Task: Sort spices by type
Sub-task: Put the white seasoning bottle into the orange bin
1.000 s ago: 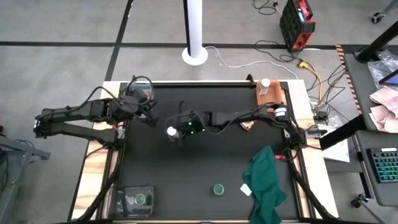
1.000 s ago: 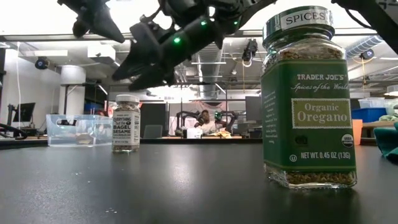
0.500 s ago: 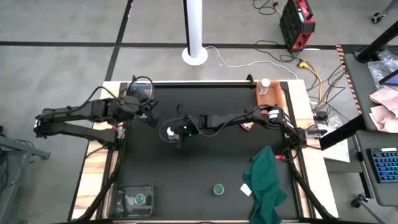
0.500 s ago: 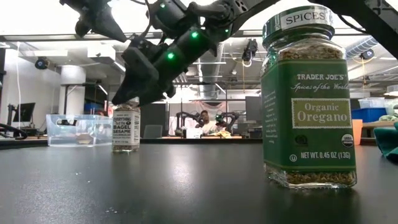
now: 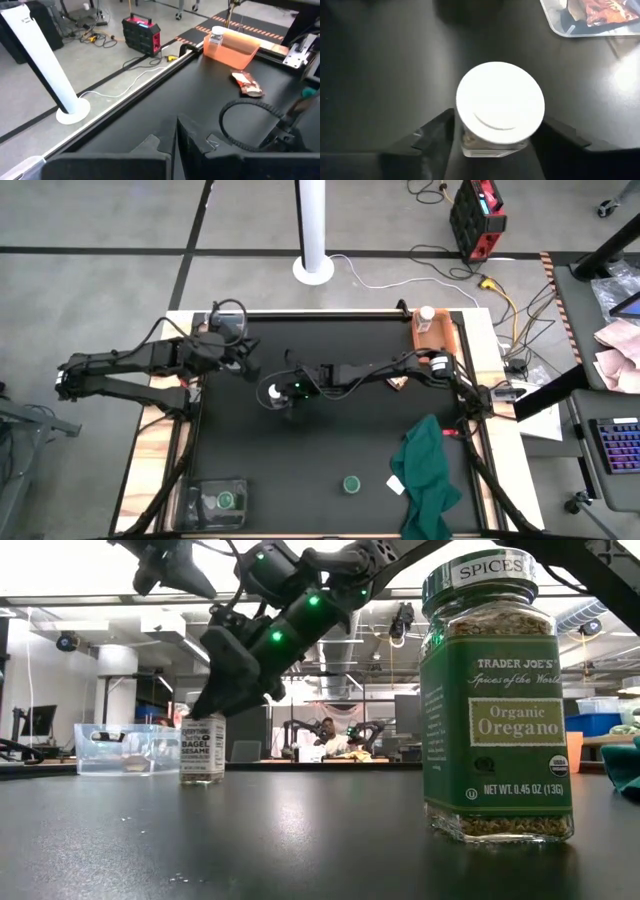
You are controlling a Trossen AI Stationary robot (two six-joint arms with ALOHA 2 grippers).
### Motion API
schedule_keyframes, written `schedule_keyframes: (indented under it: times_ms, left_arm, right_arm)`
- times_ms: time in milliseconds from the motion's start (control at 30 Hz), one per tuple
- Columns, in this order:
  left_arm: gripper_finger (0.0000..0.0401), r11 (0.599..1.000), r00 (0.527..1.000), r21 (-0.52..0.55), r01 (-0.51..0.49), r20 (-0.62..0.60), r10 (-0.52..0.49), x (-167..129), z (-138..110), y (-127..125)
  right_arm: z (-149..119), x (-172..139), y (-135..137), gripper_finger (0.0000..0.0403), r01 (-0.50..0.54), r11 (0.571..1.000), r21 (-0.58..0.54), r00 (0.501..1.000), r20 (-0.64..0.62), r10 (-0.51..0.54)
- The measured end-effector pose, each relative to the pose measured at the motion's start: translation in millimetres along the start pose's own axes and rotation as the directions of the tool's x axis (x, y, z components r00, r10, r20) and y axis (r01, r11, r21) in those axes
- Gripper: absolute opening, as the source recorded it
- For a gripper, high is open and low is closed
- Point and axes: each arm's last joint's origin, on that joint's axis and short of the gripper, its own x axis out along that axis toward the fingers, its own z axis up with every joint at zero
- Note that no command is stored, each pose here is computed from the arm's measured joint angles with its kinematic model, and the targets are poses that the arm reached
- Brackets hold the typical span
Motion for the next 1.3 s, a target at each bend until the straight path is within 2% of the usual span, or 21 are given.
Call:
schedule_keyframes:
  times_ms: [133, 367, 700, 833, 933, 1067, 1200, 1300]
  left_arm:
    - [0.0, 1.0, 1.0, 0.002, 0.005, 0.017, -0.005, -3, 6, 0]
    - [0.0, 1.0, 0.999, -0.01, 0.014, 0.045, -0.014, -10, 18, 1]
    - [0.0, 1.0, 1.0, 0.022, -0.005, 0.014, 0.004, -22, 28, 7]
    - [0.0, 0.999, 1.0, 0.051, -0.003, 0.027, 0.002, -28, 35, 8]
    - [0.0, 0.998, 0.999, 0.055, -0.001, 0.038, -0.001, -35, 43, 11]
    - [0.0, 0.998, 0.999, 0.067, -0.002, 0.044, -0.001, -45, 53, 14]
    - [0.0, 0.998, 0.998, 0.061, -0.031, 0.061, 0.028, -55, 62, 19]
    - [0.0, 0.997, 0.997, 0.061, -0.042, 0.063, 0.039, -60, 66, 22]
  right_arm:
    - [0, 0, -1, 0.018, -0.005, 1.0, 0.001, 1.0, -0.001, 0.005]
    - [0, -1, -1, 0.0179, -0.008, 1.0, -0.004, 1.0, -0.007, 0.008]
    - [10, -13, -6, 0.0179, 0.0, 1.0, 0.0, 1.0, 0.024, 0.0]
    - [19, -25, -14, 0.0179, 0.019, 0.999, 0.05, 0.998, 0.051, -0.022]
    - [32, -47, -30, 0.0179, 0.065, 0.991, 0.116, 0.994, 0.076, -0.074]
    - [47, -92, -64, 0.0179, 0.227, 0.958, 0.173, 0.966, 0.082, -0.244]
    - [43, -136, -106, 0.0179, 0.316, 0.9, 0.302, 0.938, 0.046, -0.344]
    - [29, -173, -134, 0.0179, 0.386, 0.831, 0.4, 0.904, 0.016, -0.428]
